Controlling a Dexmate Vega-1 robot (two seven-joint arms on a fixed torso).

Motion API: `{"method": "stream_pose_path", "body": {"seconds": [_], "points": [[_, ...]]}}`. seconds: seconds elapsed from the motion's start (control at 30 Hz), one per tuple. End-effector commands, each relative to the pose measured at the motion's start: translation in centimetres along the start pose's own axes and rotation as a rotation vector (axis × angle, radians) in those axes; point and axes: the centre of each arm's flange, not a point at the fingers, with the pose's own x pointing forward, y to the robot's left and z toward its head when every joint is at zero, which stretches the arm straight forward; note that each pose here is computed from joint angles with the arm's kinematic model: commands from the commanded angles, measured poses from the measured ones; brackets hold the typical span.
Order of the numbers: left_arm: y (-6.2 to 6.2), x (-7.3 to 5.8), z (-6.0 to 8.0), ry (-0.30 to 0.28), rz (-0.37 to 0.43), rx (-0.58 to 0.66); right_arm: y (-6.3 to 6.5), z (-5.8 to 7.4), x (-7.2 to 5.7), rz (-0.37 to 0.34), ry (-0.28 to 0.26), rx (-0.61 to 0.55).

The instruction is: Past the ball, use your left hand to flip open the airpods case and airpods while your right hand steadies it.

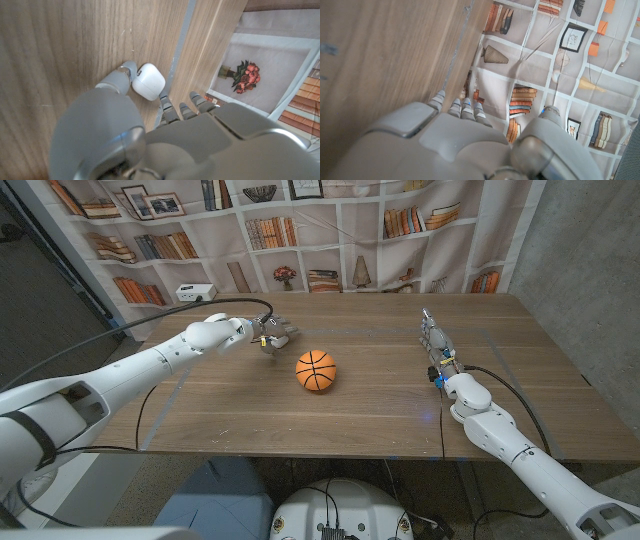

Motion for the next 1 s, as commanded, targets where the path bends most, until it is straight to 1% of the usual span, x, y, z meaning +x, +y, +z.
{"method": "stream_pose_path", "body": {"seconds": [0.03, 0.3, 0.57, 0.9, 1.0], "points": [[0.0, 0.1, 0.1, 0.003, -0.002, -0.001, 0.1, -0.1, 0.0, 0.0, 0.004, 0.001], [-0.2, 0.2, 0.5, -0.006, 0.0, 0.001, 0.0, -0.1, -0.1, -0.002, 0.002, -0.001], [-0.1, 0.2, 0.7, -0.006, 0.004, 0.0, 0.1, -0.2, -0.1, -0.001, 0.006, 0.001], [-0.2, 0.0, 1.1, -0.009, 0.012, 0.001, 0.2, -0.2, -0.2, -0.002, 0.005, 0.005], [-0.1, -0.1, 1.1, -0.002, 0.028, 0.003, 0.3, -0.2, -0.2, -0.002, 0.004, 0.005]]}}
